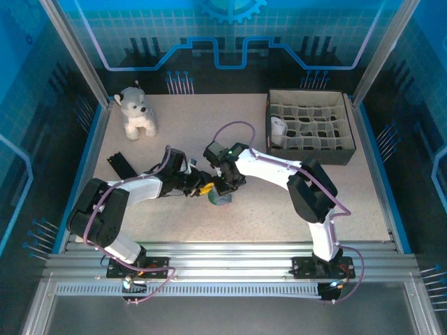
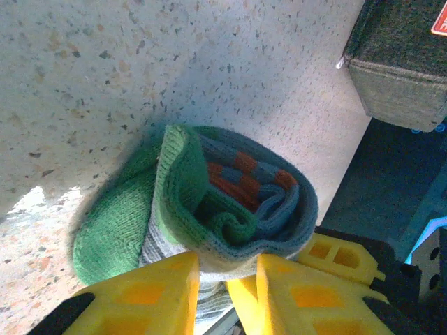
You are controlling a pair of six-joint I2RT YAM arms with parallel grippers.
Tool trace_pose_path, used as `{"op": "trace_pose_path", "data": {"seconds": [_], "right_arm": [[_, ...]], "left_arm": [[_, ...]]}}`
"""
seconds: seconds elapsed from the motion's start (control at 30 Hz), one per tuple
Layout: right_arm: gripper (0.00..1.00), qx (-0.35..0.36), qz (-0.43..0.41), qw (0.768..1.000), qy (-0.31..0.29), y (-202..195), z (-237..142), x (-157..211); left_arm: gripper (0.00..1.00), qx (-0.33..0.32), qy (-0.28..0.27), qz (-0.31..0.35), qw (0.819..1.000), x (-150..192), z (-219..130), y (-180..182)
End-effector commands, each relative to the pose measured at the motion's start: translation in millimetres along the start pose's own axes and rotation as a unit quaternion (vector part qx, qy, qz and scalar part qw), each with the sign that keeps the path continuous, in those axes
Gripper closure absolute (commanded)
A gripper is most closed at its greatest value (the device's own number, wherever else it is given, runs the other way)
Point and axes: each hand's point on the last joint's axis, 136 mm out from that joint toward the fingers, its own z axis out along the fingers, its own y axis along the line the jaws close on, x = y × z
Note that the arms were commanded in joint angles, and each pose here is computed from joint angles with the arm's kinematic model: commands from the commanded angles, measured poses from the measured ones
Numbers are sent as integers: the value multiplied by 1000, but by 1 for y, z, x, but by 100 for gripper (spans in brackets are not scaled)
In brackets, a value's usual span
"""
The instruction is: Roll the socks
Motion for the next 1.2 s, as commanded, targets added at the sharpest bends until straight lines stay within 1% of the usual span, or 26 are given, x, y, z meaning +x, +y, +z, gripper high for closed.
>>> {"op": "trace_pose_path", "data": {"seconds": [0.0,0.13,0.27,0.37,0.5,0.57,0.7,0.8,0.97,1.17], "right_arm": [[100,17,-14,999,36,-1,8,14],[99,4,-15,999,31,4,4,10],[95,-14,-11,1000,25,10,-2,6],[90,-29,-5,999,18,14,-8,2],[83,-46,4,999,12,15,-13,-1],[78,-56,10,998,9,17,-16,-2],[67,-76,24,997,2,18,-20,-3],[63,-88,35,995,-7,16,-24,-4],[53,-131,70,989,-11,14,-25,-3],[49,-163,93,982,-8,12,-21,-2]], "left_arm": [[72,14,12,-13,1000,2,5,-1],[71,8,21,-16,1000,5,16,7],[71,-18,30,-13,999,10,27,20],[71,-57,31,-4,998,16,29,36],[72,-92,28,3,995,19,28,53],[72,-105,25,8,994,20,27,59],[73,-117,22,14,993,21,25,65],[73,-123,18,21,992,21,24,65],[74,-128,15,29,991,21,26,65],[75,-133,18,32,990,23,28,68]]}}
